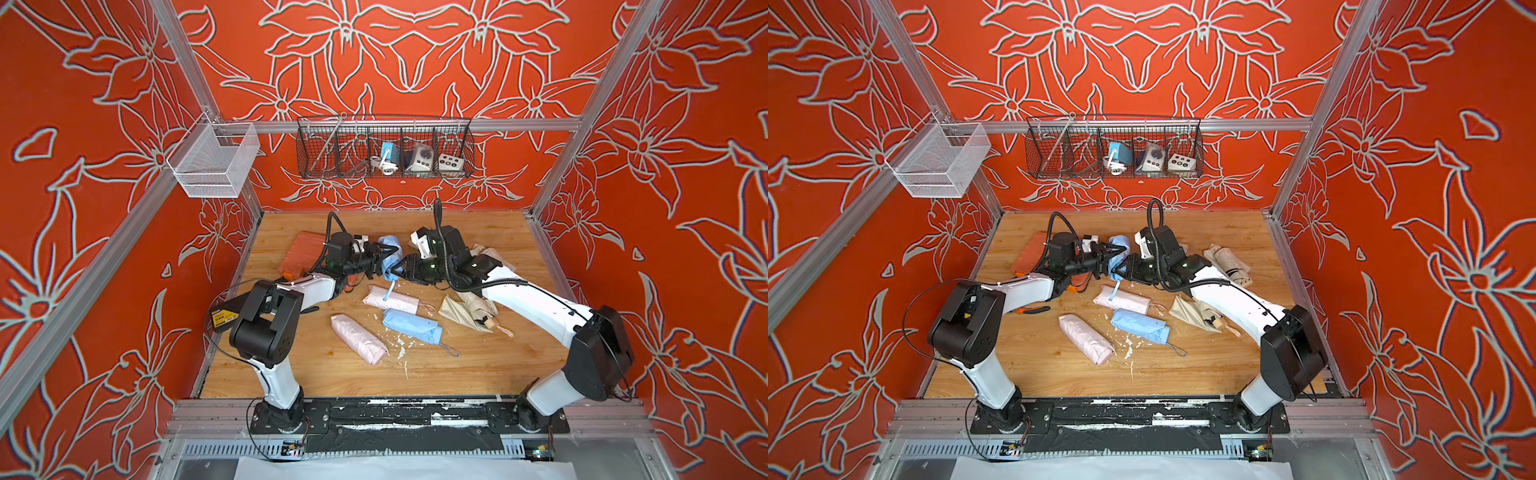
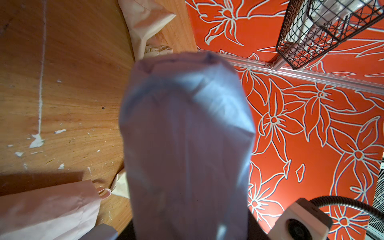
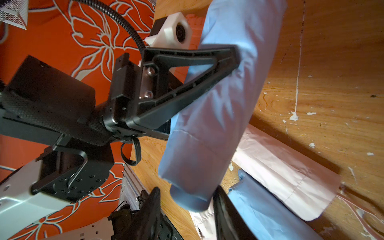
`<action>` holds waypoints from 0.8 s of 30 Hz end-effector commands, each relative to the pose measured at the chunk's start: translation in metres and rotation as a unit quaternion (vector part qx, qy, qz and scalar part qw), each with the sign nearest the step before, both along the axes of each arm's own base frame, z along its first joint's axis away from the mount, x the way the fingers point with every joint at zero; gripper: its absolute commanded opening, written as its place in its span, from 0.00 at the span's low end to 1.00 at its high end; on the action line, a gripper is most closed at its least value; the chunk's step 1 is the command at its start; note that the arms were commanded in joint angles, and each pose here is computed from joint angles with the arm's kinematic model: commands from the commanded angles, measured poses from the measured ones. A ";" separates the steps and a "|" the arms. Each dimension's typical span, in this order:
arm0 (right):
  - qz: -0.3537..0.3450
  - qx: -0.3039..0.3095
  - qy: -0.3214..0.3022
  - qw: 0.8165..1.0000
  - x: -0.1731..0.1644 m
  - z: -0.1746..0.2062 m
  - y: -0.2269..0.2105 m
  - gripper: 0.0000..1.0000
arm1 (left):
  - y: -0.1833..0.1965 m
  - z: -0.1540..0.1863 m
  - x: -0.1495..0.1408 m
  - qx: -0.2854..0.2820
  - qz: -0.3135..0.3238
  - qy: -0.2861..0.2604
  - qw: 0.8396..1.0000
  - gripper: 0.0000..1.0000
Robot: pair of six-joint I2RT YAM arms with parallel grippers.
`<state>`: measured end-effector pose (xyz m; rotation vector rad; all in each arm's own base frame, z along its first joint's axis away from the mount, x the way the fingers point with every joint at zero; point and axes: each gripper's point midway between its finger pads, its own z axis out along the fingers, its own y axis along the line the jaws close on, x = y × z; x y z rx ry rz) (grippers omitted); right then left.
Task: Take umbrellas out of sleeves
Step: Take out the umbrella from the umbrella sleeve.
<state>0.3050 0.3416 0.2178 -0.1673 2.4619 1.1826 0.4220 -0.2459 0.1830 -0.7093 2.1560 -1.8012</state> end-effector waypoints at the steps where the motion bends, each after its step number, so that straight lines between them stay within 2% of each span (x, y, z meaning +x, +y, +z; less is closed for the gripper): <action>1: 0.004 0.001 -0.017 1.000 0.004 0.011 0.010 0.41 | -0.001 0.031 0.004 -0.014 0.001 -0.055 0.998 0.41; 7: -0.004 -0.011 -0.020 1.000 0.014 0.010 0.015 0.37 | -0.005 0.033 0.001 -0.019 -0.001 -0.055 0.998 0.42; 10: -0.010 -0.013 -0.018 1.000 0.019 0.007 0.017 0.43 | -0.008 0.033 0.000 -0.021 -0.003 -0.054 0.998 0.42; 14: -0.015 -0.016 -0.016 1.000 0.022 0.003 0.018 0.47 | -0.012 0.031 0.000 -0.025 -0.004 -0.050 0.998 0.42; 24: -0.029 -0.034 -0.028 0.999 0.029 0.000 0.014 0.41 | -0.015 0.030 -0.001 -0.027 -0.007 -0.047 0.999 0.42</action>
